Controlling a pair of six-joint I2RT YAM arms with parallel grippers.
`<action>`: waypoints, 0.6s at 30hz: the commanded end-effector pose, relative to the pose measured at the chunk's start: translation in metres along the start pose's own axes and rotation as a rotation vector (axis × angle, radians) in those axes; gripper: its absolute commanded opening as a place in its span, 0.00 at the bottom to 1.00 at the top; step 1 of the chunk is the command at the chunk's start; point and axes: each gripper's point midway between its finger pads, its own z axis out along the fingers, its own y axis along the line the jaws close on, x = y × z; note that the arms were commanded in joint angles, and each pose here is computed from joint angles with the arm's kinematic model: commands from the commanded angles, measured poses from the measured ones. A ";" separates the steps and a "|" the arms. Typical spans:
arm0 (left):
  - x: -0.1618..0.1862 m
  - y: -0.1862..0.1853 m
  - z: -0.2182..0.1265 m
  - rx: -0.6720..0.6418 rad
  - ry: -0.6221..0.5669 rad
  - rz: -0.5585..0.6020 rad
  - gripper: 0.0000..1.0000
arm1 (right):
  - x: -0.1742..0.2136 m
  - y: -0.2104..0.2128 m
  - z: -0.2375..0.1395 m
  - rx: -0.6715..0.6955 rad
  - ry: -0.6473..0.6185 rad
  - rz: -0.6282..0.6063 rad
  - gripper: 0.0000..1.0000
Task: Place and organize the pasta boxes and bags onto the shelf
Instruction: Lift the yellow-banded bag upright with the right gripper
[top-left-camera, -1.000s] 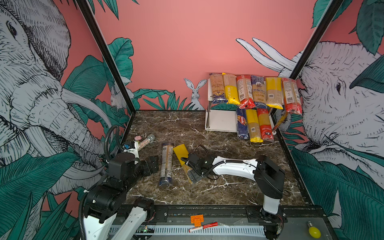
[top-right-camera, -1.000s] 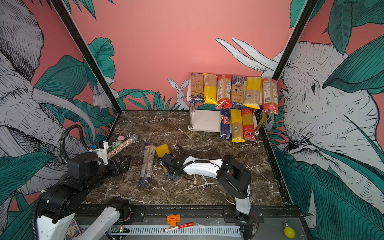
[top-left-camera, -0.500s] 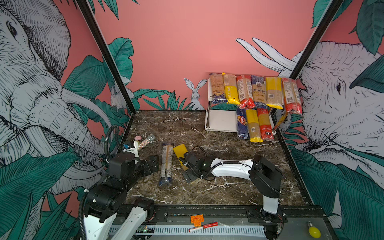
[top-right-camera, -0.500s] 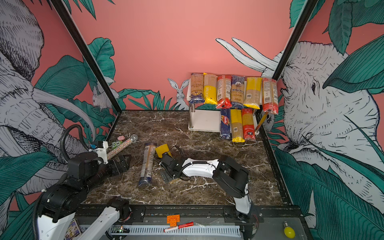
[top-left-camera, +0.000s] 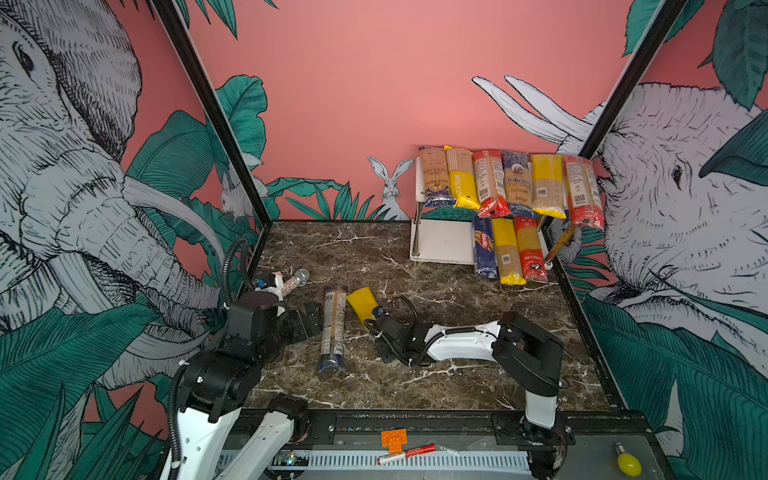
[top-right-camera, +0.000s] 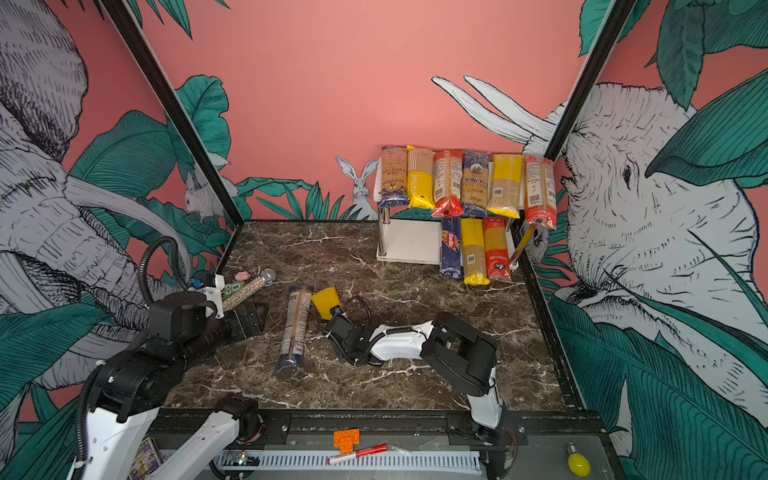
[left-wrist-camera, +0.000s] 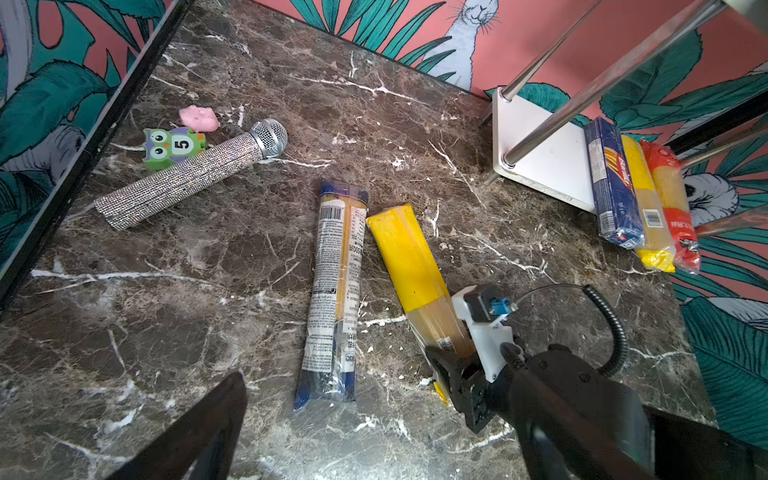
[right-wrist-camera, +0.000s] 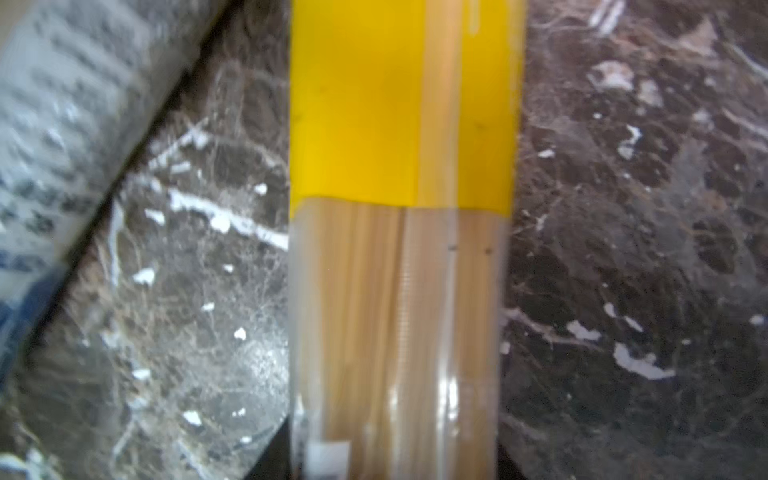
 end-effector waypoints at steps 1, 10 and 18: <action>-0.013 -0.009 0.001 0.028 -0.030 -0.020 0.99 | 0.078 -0.021 0.012 0.025 0.204 -0.022 0.25; -0.020 -0.018 0.018 0.059 -0.038 -0.045 0.99 | 0.064 -0.027 -0.016 0.011 0.147 -0.072 0.00; -0.023 -0.024 0.037 0.077 -0.034 -0.055 0.99 | 0.038 -0.049 -0.060 0.031 0.083 -0.032 0.00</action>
